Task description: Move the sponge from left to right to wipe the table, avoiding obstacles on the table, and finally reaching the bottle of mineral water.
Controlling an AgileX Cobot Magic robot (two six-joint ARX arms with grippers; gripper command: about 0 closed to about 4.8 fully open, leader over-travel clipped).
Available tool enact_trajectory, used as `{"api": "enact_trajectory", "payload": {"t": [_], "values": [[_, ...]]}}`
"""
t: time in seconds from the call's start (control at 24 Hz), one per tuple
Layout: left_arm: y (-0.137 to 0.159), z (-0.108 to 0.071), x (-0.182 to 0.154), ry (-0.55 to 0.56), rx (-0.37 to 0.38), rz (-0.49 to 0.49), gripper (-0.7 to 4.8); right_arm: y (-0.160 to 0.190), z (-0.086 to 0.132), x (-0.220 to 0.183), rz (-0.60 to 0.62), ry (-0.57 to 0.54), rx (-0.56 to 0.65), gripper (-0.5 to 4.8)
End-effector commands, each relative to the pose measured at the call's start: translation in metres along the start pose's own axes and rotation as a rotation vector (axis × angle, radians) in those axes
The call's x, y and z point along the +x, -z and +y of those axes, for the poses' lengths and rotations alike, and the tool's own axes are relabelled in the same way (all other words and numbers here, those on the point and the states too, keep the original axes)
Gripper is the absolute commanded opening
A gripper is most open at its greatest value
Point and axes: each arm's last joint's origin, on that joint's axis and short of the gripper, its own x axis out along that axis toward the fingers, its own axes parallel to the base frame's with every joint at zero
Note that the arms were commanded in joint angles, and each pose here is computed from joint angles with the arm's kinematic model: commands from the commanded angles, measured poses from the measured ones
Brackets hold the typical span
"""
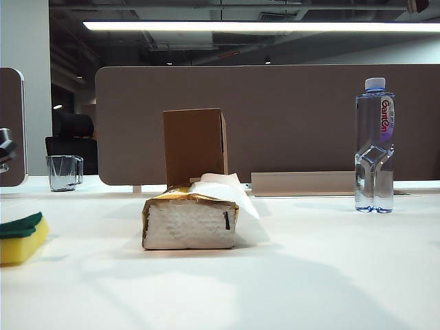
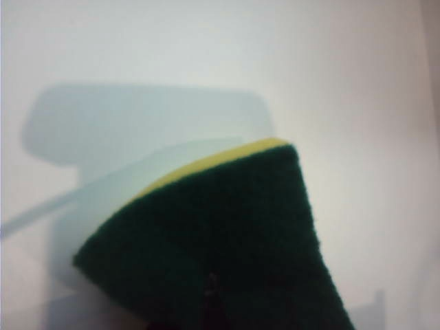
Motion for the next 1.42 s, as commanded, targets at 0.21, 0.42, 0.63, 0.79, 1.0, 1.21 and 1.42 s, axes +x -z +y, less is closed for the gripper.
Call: {"api": "enact_trajectory", "payload": {"t": [0.21,0.42,0.63,0.79,1.0,1.21,1.42], "values": [[0.027,-0.006,-0.018,0.009,-0.024,0.046,-0.06,-0.002,0.003,-0.001,-0.011,-0.011,-0.024,2.34],[0.040,-0.010,-0.028,0.014,-0.020,0.035,-0.06,-0.002,0.003,-0.001,-0.010,-0.012,-0.024,2.34],[0.054,-0.009,-0.028,0.010,-0.046,0.048,-0.06,-0.001,0.004,0.000,-0.004,-0.016,-0.023,2.34],[0.062,-0.007,-0.024,0.006,-0.058,0.069,-0.06,-0.001,0.005,0.000,0.014,-0.046,-0.024,2.34],[0.063,-0.007,-0.024,0.006,-0.073,0.067,-0.06,0.008,0.005,-0.003,0.079,-0.055,0.038,2.34],[0.063,-0.009,-0.023,0.013,-0.063,0.067,-0.06,0.013,0.003,-0.005,0.113,-0.037,0.056,2.34],[0.061,-0.023,-0.017,0.029,0.002,0.059,-0.06,0.015,0.003,-0.005,0.122,-0.031,0.068,2.34]]}}
